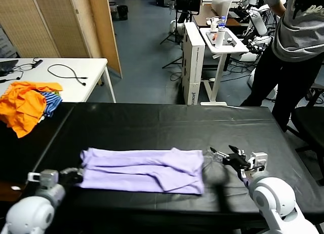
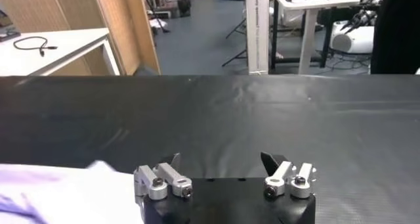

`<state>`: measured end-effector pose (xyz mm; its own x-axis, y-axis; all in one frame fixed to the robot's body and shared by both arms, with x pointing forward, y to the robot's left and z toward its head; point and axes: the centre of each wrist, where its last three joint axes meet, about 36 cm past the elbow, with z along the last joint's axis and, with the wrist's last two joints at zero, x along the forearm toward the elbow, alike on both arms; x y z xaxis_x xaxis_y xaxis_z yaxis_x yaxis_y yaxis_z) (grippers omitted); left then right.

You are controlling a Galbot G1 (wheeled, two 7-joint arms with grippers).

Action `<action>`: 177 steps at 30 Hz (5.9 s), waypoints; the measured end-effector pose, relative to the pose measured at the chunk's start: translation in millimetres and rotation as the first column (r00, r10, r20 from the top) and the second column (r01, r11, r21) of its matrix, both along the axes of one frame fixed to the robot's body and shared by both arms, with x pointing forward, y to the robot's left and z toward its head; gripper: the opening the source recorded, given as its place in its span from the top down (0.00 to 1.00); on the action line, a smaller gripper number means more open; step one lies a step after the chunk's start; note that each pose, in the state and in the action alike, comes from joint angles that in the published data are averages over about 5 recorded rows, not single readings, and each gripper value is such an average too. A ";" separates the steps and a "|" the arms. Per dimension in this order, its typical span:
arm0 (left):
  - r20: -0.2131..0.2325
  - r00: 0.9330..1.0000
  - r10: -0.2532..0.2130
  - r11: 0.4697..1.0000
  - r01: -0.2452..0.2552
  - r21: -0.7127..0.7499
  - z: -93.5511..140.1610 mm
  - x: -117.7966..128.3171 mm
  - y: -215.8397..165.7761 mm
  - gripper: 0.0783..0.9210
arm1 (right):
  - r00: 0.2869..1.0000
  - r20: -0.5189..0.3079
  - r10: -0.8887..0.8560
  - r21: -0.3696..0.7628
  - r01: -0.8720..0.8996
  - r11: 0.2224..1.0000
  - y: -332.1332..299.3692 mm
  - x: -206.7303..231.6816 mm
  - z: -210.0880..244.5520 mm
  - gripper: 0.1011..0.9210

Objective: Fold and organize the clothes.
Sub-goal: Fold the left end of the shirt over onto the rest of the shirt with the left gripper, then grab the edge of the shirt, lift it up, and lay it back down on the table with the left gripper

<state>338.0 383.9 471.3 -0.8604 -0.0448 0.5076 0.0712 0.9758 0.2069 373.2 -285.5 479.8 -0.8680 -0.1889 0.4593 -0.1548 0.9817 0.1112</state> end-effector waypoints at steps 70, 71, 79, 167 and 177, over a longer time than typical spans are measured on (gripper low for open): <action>-0.004 0.973 -0.230 0.858 0.201 -0.472 -17.0 -1.0 -173.8 0.76 | 1.000 -0.022 -0.011 -0.025 0.010 1.000 2.3 -32.0 -13.6 0.02; 0.001 0.973 -0.230 0.855 0.202 -0.478 -17.1 -2.1 -175.3 0.71 | 1.000 -0.022 0.000 -0.025 0.000 1.000 2.7 -30.9 -13.8 0.02; 0.030 0.969 -0.244 0.797 0.218 -0.564 -6.7 -16.7 -189.9 0.13 | 0.993 -0.015 0.117 0.016 -0.116 0.993 12.3 -23.2 -3.0 0.02; 0.166 0.985 -0.047 0.740 0.146 -0.656 -103.4 21.5 -18.8 0.02 | 0.948 0.220 0.229 0.106 -0.256 0.961 34.9 -51.1 26.8 0.02; 0.150 0.987 -0.050 0.711 0.140 -0.689 -109.7 23.1 -20.8 0.02 | 0.947 0.226 0.228 0.105 -0.256 0.961 34.7 -52.1 28.7 0.02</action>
